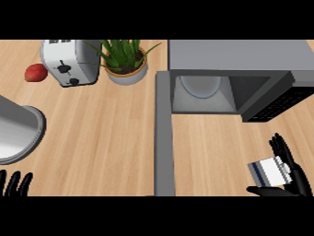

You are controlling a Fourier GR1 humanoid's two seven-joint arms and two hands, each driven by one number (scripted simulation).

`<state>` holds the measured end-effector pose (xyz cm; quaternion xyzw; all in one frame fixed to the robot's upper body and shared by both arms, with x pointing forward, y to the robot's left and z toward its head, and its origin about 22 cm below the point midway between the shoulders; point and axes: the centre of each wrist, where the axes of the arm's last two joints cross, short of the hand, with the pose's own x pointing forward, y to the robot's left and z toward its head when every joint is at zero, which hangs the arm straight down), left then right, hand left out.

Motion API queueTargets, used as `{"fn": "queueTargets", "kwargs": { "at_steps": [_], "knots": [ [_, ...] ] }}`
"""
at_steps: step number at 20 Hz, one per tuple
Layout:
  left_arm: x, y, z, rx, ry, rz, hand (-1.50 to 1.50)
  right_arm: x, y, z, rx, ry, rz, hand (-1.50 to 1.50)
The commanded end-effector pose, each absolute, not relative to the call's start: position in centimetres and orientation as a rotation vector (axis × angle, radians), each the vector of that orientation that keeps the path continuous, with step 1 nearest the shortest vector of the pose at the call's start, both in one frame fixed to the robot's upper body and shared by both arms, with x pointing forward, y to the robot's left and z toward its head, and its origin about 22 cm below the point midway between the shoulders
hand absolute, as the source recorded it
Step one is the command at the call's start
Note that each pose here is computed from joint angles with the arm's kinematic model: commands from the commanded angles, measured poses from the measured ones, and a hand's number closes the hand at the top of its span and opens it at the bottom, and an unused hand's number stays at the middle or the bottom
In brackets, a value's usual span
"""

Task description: Pick up the milk, place it into the microwave and close the microwave

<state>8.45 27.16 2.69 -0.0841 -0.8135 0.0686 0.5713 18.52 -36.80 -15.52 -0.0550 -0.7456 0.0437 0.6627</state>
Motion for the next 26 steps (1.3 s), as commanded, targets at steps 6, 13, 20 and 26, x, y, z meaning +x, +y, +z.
{"fn": "queueTargets", "kwargs": {
  "at_steps": [6, 13, 20, 26],
  "knots": [
    [8.3, 28.9, 2.2, -0.196, -1.946, 0.175, -1.5, 19.0, -36.7, -16.1, -0.199, -1.829, 0.171, 1.5],
    [8.3, 29.1, 2.9, -0.219, -1.918, 0.162, -1.5, 23.9, -32.4, -15.1, -0.316, -1.851, 0.053, 1.5],
    [8.6, 27.8, 1.2, -0.239, -1.906, 0.156, -1.5, 29.2, -23.3, -13.7, -0.36, -1.94, -0.059, 1.5],
    [7.8, 28.0, 2.7, -0.213, -1.912, 0.165, -1.5, 29.9, -26.9, -12.6, -0.311, -1.946, -0.104, 1.5]
  ]
}}
